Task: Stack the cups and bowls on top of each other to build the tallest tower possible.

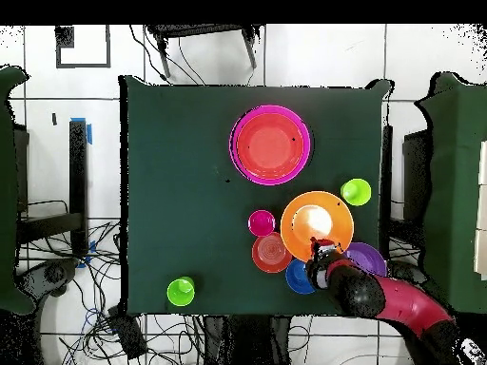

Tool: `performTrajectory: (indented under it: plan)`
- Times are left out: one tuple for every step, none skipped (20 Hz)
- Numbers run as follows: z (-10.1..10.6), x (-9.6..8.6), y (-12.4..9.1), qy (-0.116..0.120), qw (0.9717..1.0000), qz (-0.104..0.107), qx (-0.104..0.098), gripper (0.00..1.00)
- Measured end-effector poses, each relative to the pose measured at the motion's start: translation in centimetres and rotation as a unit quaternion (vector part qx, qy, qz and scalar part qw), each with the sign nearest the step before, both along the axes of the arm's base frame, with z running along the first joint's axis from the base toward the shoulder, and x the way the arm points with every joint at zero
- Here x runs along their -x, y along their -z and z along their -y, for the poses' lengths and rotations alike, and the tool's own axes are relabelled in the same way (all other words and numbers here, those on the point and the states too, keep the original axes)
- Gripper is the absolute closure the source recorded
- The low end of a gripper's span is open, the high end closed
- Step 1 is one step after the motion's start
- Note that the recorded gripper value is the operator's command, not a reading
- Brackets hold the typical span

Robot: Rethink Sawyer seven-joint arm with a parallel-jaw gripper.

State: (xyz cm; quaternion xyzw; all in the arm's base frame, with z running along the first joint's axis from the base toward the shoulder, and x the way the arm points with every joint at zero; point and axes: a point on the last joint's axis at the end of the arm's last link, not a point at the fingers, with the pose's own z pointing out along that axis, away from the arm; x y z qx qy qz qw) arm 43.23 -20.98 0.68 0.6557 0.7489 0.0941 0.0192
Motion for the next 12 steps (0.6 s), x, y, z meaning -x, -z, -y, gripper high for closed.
performTrajectory:
  plan:
    - [-0.2,0.2,-0.1,-0.001,1.0,-0.002,-0.002,0.0]
    - [-0.4,0.5,-0.1,-0.001,1.0,-0.003,-0.003,0.0]
    - [-0.4,0.6,-0.2,-0.001,1.0,-0.004,-0.004,0.0]
    - [-0.5,0.8,-0.3,-0.001,1.0,-0.005,-0.004,0.0]
    - [-0.5,0.9,-0.4,-0.001,1.0,-0.005,-0.004,0.0]
    - [-0.5,1.0,-0.5,-0.001,1.0,-0.006,-0.004,0.0]
    - [-0.3,1.1,-0.7,0.001,1.0,-0.006,-0.003,0.0]
    - [-0.3,1.2,-0.8,0.001,1.0,-0.006,-0.002,0.0]
    - [-0.1,1.4,-1.0,0.003,1.0,-0.005,-0.001,0.0]
    - [0.1,1.5,-1.1,0.004,1.0,-0.005,0.0,0.0]
    - [0.3,1.7,-1.4,0.006,1.0,-0.005,0.002,0.0]
    - [0.4,1.7,-1.5,0.007,1.0,-0.005,0.003,0.0]
